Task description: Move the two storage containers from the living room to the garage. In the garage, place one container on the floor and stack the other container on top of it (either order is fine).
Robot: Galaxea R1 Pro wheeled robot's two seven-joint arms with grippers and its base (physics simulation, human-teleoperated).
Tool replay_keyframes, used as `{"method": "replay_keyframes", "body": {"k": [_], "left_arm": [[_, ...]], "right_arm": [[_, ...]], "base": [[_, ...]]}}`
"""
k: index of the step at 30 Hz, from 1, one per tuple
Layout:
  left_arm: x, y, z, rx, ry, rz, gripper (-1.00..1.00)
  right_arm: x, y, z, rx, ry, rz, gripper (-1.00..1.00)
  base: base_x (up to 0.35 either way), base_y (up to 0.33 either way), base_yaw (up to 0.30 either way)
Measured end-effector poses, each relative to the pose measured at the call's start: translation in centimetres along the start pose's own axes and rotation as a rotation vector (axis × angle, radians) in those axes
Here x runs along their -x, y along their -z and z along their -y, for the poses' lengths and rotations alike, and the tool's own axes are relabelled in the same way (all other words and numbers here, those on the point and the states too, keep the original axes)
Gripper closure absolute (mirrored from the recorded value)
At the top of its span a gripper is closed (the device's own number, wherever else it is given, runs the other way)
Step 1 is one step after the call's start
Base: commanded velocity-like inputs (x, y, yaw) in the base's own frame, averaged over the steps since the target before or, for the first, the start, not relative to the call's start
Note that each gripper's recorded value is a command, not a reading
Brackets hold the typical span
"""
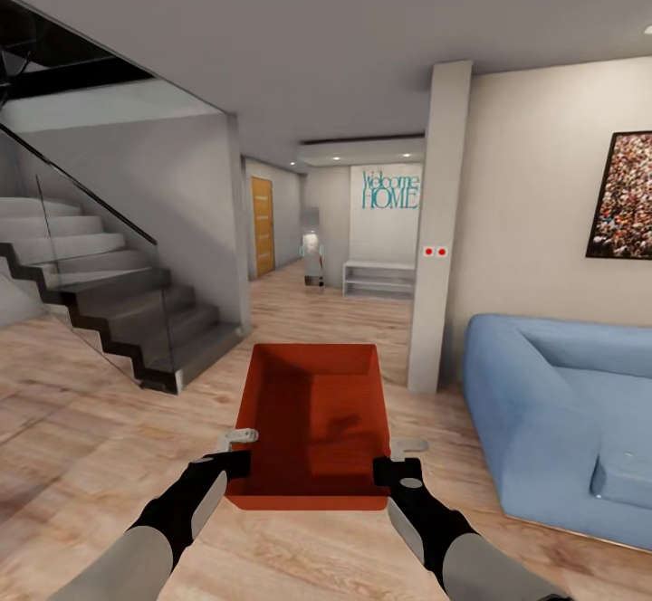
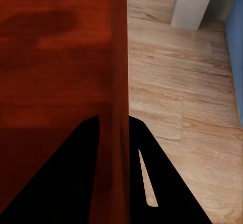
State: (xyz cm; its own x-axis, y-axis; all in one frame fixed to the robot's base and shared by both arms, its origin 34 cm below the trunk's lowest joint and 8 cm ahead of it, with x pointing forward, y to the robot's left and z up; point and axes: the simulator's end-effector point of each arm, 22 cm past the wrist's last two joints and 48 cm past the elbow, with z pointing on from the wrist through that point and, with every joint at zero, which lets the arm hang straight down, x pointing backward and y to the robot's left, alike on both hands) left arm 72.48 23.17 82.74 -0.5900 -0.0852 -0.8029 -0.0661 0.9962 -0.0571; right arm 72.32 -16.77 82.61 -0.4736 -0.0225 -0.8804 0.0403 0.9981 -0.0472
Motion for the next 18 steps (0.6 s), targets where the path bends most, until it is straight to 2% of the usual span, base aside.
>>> {"method": "replay_keyframes", "body": {"k": [18], "left_arm": [[0.05, 0.00, -0.06, -0.001, -0.001, 0.001, 1.00]], "right_arm": [[0.02, 0.02, -0.06, 0.000, -0.001, 0.001, 1.00]], "base": [[0.321, 0.000, 0.000]]}}
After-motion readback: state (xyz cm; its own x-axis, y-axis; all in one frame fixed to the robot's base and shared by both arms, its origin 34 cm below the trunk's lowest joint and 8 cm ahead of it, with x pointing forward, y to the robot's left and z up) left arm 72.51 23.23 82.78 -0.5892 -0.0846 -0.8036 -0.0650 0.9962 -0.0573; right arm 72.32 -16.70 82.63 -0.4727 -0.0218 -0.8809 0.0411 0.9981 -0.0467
